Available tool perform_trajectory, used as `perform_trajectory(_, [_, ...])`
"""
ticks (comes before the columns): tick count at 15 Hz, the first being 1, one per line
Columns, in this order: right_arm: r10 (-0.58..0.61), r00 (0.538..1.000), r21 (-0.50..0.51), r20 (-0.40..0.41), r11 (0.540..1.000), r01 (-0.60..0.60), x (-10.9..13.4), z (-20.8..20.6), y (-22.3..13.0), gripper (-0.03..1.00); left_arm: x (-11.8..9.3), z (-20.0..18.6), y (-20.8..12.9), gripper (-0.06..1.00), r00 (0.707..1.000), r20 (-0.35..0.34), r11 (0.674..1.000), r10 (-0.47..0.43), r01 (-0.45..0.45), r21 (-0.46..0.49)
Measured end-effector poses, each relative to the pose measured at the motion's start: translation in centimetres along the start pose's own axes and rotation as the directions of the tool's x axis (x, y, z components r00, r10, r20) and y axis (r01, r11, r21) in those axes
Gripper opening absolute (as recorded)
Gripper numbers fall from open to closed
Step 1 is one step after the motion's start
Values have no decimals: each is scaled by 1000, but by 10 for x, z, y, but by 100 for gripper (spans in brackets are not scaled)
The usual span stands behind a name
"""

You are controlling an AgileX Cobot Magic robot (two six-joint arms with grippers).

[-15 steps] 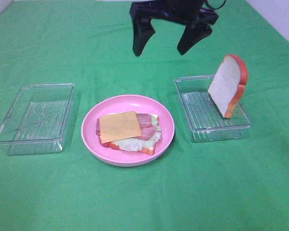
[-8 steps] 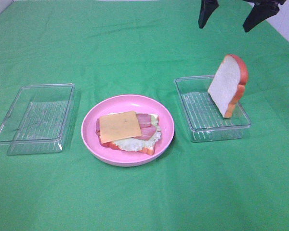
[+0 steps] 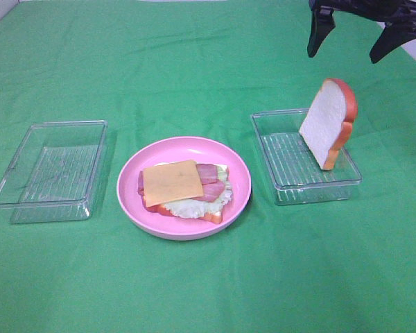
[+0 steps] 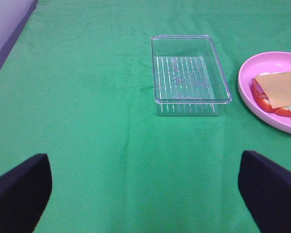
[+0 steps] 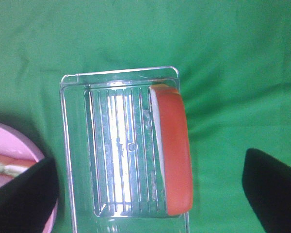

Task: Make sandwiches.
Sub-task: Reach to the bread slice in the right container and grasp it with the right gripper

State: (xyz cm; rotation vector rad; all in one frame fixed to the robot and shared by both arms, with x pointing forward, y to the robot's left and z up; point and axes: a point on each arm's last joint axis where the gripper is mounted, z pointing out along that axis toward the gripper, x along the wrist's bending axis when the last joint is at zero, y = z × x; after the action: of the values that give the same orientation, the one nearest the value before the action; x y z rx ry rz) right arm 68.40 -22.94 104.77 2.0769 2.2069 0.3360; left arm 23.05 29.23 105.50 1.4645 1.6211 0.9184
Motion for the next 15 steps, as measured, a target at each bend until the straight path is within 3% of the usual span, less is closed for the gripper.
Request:
perform_trajectory(5, [4, 1000, 66, 5, 998, -5, -2, 32, 2, 98, 0, 0, 0, 97, 1000, 0, 1000, 0, 0, 0])
perform_trajectory(15, [14, 1000, 110, -10, 994, -13, -1, 52, 2, 98, 0, 0, 0, 97, 1000, 0, 1000, 0, 0, 0])
